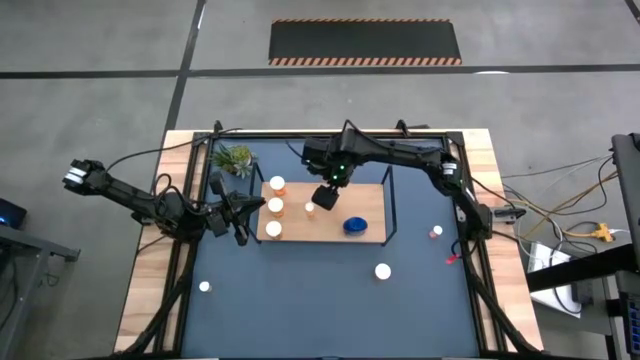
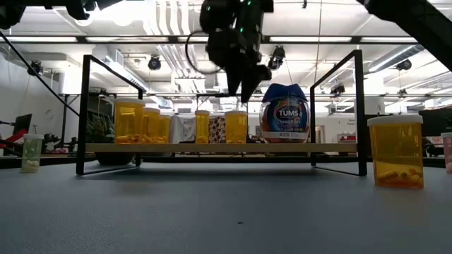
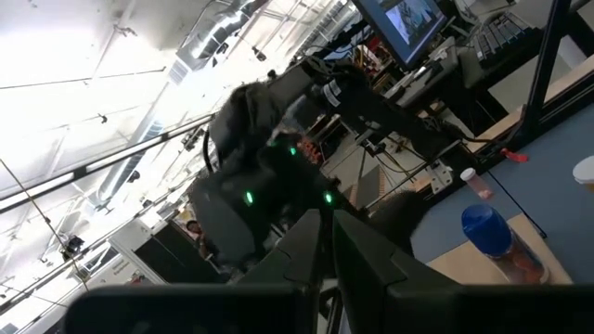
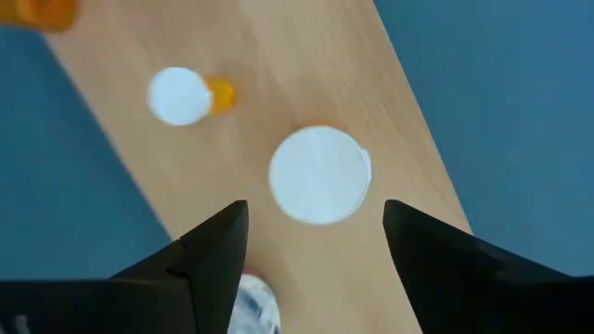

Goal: Pick and place medicine bottles onto shelf by color
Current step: Put the big orange pill bottle on to the shelf aligned with the other big orange pill bottle

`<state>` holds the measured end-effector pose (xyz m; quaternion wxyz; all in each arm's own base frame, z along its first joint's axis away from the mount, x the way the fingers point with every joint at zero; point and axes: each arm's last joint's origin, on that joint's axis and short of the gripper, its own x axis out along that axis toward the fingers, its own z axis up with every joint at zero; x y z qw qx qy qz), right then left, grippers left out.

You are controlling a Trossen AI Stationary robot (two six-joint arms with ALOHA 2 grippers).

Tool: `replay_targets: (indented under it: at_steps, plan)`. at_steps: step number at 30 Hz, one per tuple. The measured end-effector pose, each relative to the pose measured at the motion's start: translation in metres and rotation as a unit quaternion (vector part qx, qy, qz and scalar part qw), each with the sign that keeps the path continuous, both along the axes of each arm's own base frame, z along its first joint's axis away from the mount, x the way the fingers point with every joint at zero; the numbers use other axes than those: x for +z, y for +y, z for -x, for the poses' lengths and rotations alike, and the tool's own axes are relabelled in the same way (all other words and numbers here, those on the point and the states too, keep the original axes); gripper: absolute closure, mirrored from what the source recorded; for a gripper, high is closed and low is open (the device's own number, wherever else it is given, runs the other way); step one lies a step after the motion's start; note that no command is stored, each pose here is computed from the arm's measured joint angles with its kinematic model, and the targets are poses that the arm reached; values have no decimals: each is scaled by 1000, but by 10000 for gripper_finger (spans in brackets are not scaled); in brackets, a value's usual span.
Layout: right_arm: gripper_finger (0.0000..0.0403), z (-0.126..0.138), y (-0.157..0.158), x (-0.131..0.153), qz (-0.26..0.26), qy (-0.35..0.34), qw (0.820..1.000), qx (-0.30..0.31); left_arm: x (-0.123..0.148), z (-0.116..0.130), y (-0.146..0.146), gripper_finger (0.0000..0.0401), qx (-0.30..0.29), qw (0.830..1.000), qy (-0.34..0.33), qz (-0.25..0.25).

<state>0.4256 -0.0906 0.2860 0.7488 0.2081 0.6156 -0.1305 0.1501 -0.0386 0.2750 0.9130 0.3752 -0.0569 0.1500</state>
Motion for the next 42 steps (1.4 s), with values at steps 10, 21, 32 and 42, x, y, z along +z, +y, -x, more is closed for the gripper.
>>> replay_targets:
  at_steps: [10,21,32,42]
  plan:
    - [177,5,51,34,20,-56,997,58,0,0,0,386,0,1000,0,-1]
    - [177,22,165,57,116,-91,969,197,3,-1,0,386,-3,1000,-21,8]
    - [177,81,261,65,204,-139,950,190,4,-1,-4,386,-56,998,-29,7]
    - [124,124,310,24,235,-135,951,148,2,-4,-5,386,-65,997,-31,31]
